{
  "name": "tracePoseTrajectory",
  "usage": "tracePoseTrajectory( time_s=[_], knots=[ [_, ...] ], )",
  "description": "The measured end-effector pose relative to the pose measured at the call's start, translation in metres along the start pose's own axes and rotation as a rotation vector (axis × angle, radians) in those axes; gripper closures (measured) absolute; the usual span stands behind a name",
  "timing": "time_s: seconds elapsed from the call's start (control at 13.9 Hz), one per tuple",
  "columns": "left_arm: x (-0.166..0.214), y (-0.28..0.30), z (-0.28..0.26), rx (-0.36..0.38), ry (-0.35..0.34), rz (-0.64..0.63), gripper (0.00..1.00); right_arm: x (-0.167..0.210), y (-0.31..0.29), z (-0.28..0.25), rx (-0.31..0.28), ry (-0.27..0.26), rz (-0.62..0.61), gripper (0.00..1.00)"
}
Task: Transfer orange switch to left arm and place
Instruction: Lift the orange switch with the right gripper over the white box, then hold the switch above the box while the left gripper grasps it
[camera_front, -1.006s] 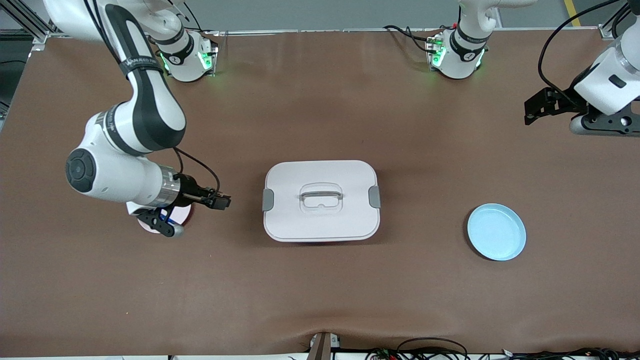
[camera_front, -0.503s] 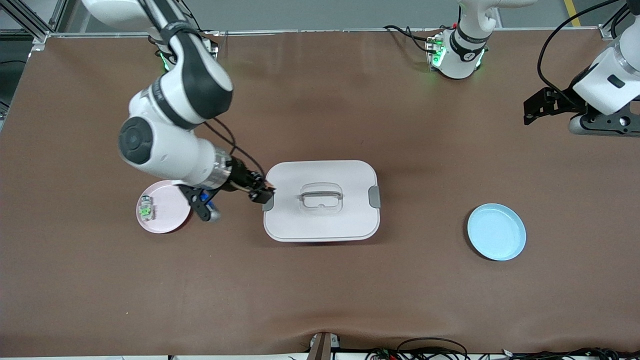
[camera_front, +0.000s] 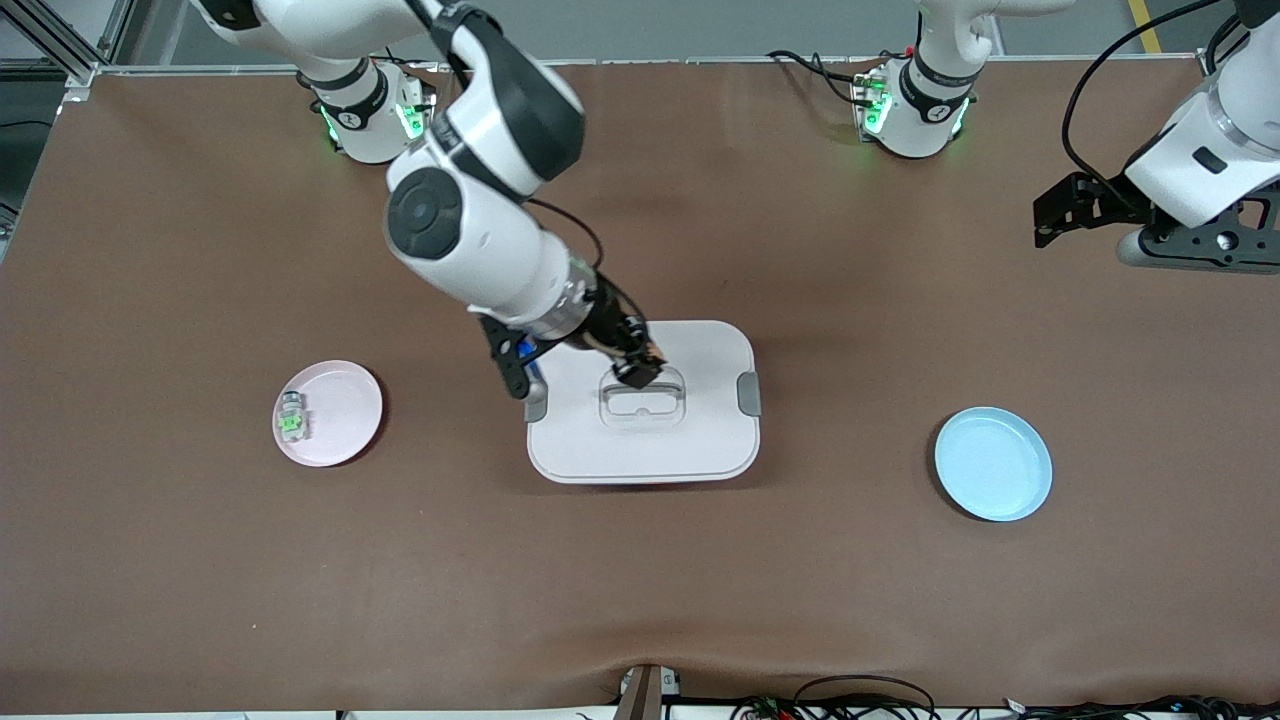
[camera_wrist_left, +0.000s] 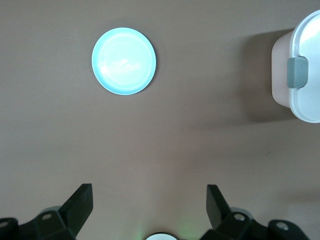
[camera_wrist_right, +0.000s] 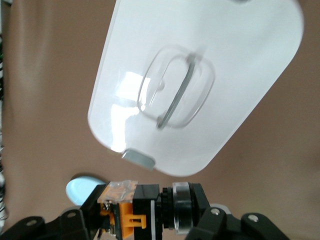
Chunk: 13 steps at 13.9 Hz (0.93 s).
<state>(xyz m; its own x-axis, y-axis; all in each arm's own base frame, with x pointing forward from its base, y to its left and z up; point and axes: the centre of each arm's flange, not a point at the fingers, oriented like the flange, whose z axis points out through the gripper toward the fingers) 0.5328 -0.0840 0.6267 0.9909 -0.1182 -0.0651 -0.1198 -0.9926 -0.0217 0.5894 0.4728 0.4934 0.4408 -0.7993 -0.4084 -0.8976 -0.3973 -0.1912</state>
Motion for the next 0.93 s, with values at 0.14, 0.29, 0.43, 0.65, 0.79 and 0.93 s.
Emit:
tracePoseTrajectory(
  time_s=[0.14,0.29,0.43,0.65,0.79,0.93],
  knots=[
    [0.000,0.008,0.000,-0.005,0.000,0.001,0.00,-0.033,0.001,0.008,0.048,-0.020,0.038,0.27],
    [-0.002,0.030,0.003,-0.053,-0.013,-0.040,0.00,-0.060,0.001,0.019,0.102,-0.048,0.098,0.27],
    [-0.005,0.060,0.009,-0.082,-0.037,-0.090,0.00,-0.084,0.003,0.031,0.127,-0.090,0.151,0.27],
    [-0.009,0.096,0.023,-0.144,-0.073,-0.105,0.00,-0.096,0.002,0.033,0.141,-0.145,0.237,0.27],
    [-0.005,0.100,0.036,-0.206,-0.066,-0.117,0.00,-0.096,0.002,0.037,0.133,-0.163,0.269,0.27],
    [0.000,0.105,0.051,-0.275,-0.040,-0.136,0.00,-0.097,0.002,0.043,0.126,-0.170,0.316,0.27]
  ],
)
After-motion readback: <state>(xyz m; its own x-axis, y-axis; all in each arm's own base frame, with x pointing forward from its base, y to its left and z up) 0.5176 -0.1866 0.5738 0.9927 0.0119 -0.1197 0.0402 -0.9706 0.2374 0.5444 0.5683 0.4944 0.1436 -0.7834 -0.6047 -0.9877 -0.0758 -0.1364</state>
